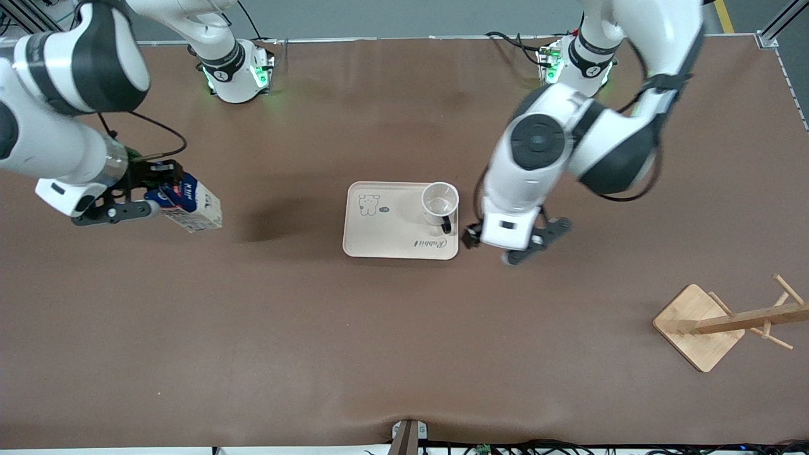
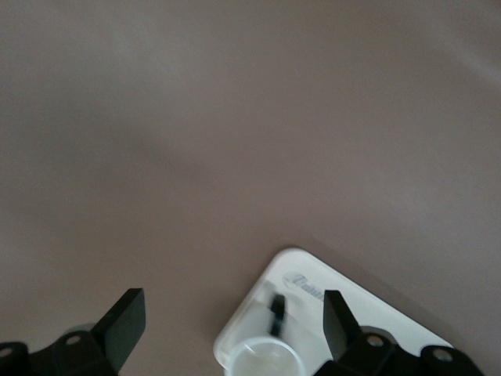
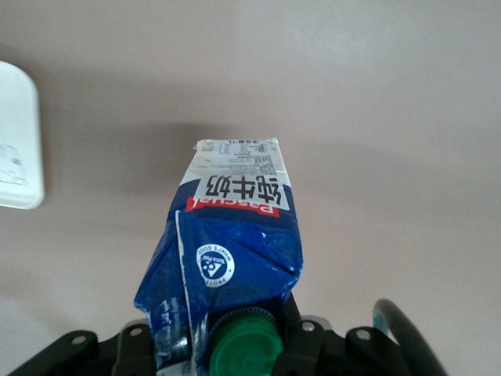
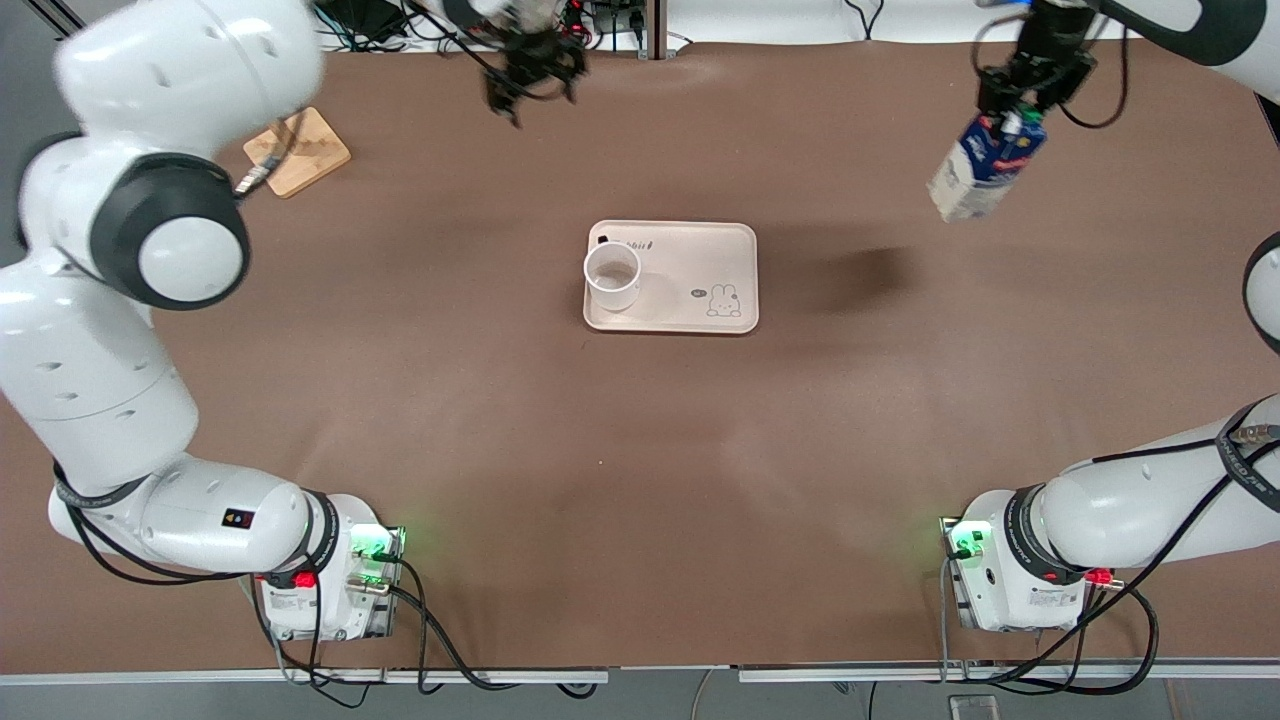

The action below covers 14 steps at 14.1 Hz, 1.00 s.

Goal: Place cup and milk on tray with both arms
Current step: 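Carry the carton toward the tray while the left gripper withdraws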

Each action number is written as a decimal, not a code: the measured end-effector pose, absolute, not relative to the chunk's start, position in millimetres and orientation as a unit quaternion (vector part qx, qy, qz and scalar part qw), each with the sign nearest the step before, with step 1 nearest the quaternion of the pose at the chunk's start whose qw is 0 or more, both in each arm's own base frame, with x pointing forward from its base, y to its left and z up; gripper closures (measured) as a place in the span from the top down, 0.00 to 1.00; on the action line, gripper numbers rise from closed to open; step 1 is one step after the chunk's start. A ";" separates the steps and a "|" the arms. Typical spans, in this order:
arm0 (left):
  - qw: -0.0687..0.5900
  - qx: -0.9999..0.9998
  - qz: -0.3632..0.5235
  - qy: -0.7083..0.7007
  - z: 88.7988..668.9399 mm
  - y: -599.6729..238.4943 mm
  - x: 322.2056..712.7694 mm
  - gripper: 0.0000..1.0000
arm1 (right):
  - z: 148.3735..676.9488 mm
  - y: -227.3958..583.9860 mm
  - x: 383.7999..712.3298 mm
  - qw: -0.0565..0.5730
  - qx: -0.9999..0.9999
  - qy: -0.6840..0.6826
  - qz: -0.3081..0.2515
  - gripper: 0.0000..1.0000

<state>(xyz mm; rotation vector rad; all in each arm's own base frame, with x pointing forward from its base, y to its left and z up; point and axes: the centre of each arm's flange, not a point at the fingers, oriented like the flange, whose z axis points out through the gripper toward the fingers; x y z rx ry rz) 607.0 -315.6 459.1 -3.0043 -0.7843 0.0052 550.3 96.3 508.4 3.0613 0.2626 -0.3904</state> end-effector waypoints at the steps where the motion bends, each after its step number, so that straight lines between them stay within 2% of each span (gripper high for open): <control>1: 0.023 -0.969 0.001 -0.245 468.5 -285.5 617.0 1.00 | 514.3 122.2 550.4 0.022 0.989 0.090 -0.118 0.50; 4: 0.043 -0.975 0.006 -0.218 500.4 -210.6 628.2 1.00 | 520.0 199.2 554.8 -0.003 0.989 0.104 -0.106 0.50; 7: 0.054 -0.987 -0.004 -0.153 545.9 -153.7 623.3 1.00 | 502.0 265.8 558.8 -0.012 0.988 0.105 -0.112 0.50; 14: 0.089 -0.995 -0.014 -0.033 627.2 -76.8 579.0 1.00 | 440.5 357.1 548.2 0.008 0.985 0.116 -0.125 0.50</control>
